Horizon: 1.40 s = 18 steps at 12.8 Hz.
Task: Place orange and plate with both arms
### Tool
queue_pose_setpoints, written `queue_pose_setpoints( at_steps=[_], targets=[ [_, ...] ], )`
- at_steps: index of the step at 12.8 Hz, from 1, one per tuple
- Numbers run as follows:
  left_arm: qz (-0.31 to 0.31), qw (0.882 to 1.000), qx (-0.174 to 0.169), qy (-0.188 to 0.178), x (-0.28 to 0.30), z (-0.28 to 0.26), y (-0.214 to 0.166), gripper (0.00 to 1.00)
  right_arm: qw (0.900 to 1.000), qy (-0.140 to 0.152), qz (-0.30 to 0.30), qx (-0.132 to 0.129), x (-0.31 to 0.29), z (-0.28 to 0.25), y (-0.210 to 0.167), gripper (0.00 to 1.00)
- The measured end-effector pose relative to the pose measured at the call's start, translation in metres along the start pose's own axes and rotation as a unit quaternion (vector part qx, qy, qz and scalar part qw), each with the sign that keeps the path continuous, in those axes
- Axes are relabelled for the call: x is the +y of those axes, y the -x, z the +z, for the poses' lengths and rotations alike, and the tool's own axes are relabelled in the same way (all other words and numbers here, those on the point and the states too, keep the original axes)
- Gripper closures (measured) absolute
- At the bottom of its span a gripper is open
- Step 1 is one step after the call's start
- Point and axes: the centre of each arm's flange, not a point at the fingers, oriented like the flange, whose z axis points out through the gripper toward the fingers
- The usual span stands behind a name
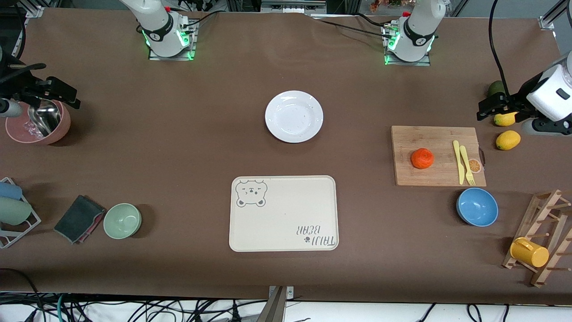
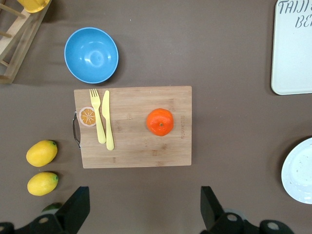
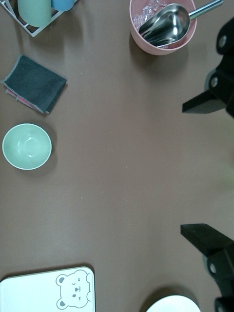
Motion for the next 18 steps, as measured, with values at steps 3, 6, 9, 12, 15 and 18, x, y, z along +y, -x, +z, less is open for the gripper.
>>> queue_pose_setpoints(
  at_steps=[3,6,9,12,15,18],
  targets=[
    [0.000,1.000,0.000,0.000,0.0000,0.0000,0.0000,0.00,1.000,0.000,0.000,0.000,0.0000,0.0000,0.0000,0.00],
    [0.000,1.000,0.000,0.000,0.0000,0.0000,0.0000,0.00,1.000,0.000,0.000,0.000,0.0000,0.0000,0.0000,0.00],
    [0.000,1.000,0.000,0.000,0.0000,0.0000,0.0000,0.00,1.000,0.000,0.000,-0.001,-0.0001,0.0015,-0.0009,0.00],
    [0.000,1.000,0.000,0.000,0.0000,0.0000,0.0000,0.00,1.000,0.000,0.000,-0.003,-0.0003,0.0039,-0.0022,0.00],
    [0.000,1.000,0.000,0.000,0.0000,0.0000,0.0000,0.00,1.000,0.000,0.000,-0.004,-0.0003,0.0042,-0.0024,0.00],
    [0.000,1.000,0.000,0.000,0.0000,0.0000,0.0000,0.00,1.000,0.000,0.000,-0.003,-0.0004,0.0042,-0.0025,0.00]
  ],
)
